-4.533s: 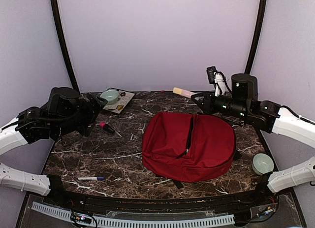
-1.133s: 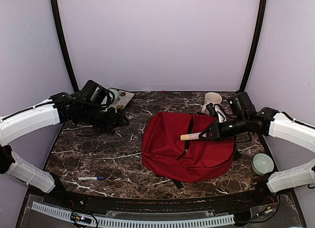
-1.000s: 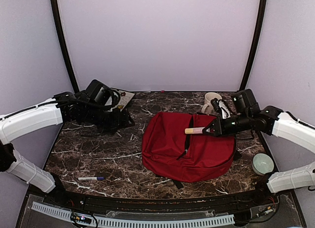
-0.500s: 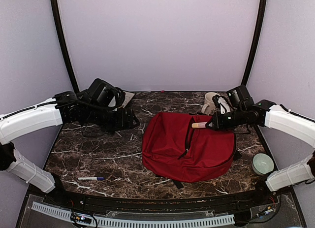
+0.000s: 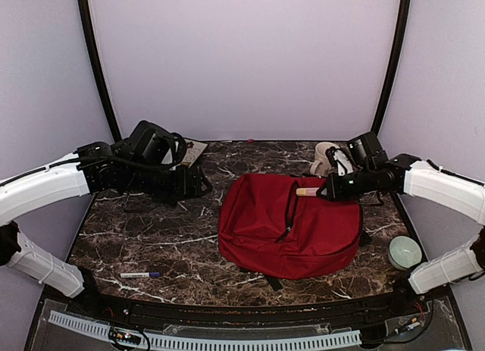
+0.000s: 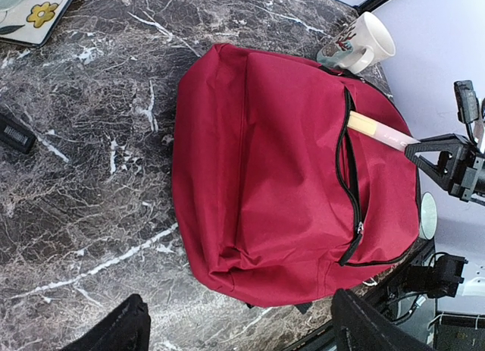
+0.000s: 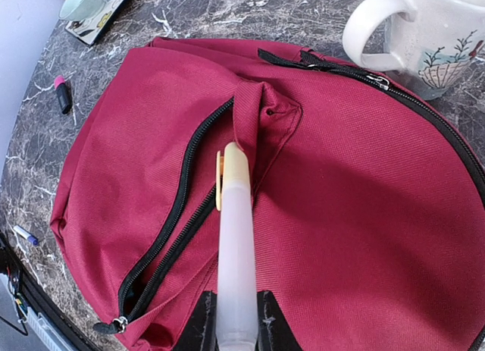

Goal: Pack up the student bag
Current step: Place the pen in the lower front pocket of the bag.

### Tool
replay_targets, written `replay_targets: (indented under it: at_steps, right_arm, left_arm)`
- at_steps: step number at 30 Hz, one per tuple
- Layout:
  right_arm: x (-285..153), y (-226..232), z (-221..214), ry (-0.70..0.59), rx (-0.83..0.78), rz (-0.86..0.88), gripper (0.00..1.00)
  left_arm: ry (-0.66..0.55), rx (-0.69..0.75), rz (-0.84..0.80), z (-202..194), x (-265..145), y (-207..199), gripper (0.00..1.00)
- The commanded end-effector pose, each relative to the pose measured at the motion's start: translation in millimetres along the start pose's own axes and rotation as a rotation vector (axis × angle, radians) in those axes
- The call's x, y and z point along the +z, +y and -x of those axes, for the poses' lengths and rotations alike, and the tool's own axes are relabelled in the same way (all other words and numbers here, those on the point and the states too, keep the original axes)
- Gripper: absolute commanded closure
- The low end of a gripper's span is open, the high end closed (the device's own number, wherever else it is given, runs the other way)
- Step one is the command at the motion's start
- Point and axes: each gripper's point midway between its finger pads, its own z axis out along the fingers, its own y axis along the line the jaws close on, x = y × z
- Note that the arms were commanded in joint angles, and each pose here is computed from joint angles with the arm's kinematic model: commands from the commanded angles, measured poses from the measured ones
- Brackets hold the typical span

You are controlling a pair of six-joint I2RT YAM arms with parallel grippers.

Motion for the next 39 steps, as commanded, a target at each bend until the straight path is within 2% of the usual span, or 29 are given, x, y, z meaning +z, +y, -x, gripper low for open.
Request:
replay_targets:
  at_steps: [1,13,16,19,30,39]
  right_arm:
    - [16.4,-7.4,6.4,0.022,0.001,-0.034,1.00]
    - [40.1,5.6,14.2,0.097,-0.004,0.024,1.00]
    - [41.3,18.7,12.1,0.097,-0.026,0.111,1.00]
    - [39.3,42.2,5.0,0.098,-0.073,0.269,1.00]
    - [12.1,102.0,18.1,-0.014,-0.194,0.559,1.00]
    - [9.1,144.4,8.9,-0.068,-0.234,0.634,1.00]
  left_arm:
    - [0.000,0.029,-0.006,3.1,3.5,-6.0,0.15]
    - [-0.004,0.027,0.002,1.4,0.0,-2.6,0.15]
    - [-0.014,0.020,0.005,0.7,-3.3,0.9,0.15]
    - [-0.022,0.015,0.005,0.3,-6.8,3.1,0.15]
    - [-0.044,0.015,-0.016,1.7,-15.6,2.6,0.15]
    - [-0.046,0.009,-0.019,1.4,-15.9,2.9,0.15]
